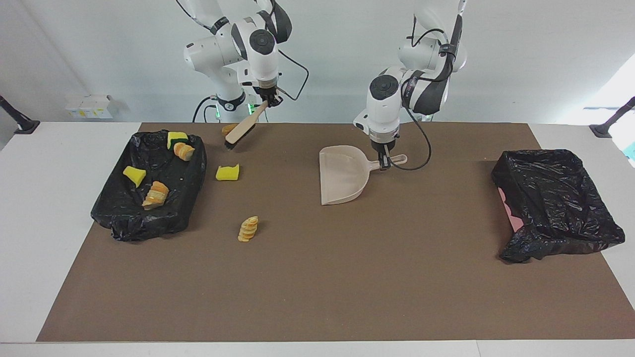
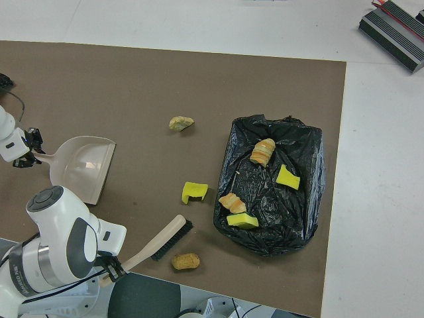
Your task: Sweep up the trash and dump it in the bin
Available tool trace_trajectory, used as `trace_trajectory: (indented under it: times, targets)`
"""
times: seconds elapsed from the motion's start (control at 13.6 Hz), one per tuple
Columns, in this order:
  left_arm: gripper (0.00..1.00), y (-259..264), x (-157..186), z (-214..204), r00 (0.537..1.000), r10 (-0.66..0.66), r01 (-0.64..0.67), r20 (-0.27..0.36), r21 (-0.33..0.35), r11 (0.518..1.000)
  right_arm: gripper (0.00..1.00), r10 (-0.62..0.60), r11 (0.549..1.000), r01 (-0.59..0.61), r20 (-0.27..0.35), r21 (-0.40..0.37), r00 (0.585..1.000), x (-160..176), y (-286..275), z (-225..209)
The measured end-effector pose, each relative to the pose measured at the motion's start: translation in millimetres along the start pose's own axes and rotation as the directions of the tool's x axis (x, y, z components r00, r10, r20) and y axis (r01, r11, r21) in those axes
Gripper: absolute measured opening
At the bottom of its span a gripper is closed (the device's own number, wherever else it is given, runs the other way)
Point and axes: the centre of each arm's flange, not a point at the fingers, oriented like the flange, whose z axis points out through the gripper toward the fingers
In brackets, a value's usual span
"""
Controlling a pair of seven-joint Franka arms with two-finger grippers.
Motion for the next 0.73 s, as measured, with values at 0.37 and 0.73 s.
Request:
trace_trajectory:
  times: [0.37, 0.73]
  targets:
    - [0.31, -1.0, -2.0, 0.6, 0.998, -0.066, 0.066, 0.0, -0.002, 0.998, 0.26, 0.056, 0.997, -0.055, 0.007, -0.054, 0.998, -10.5, 7.8, -1.5]
    - [0.31, 3.7, -0.7, 4.5, 0.997, -0.079, 0.079, 0.006, -0.006, 0.997, 0.26, 0.104, 0.992, -0.101, 0.036, -0.069, 0.994, -28.0, 13.7, -1.8]
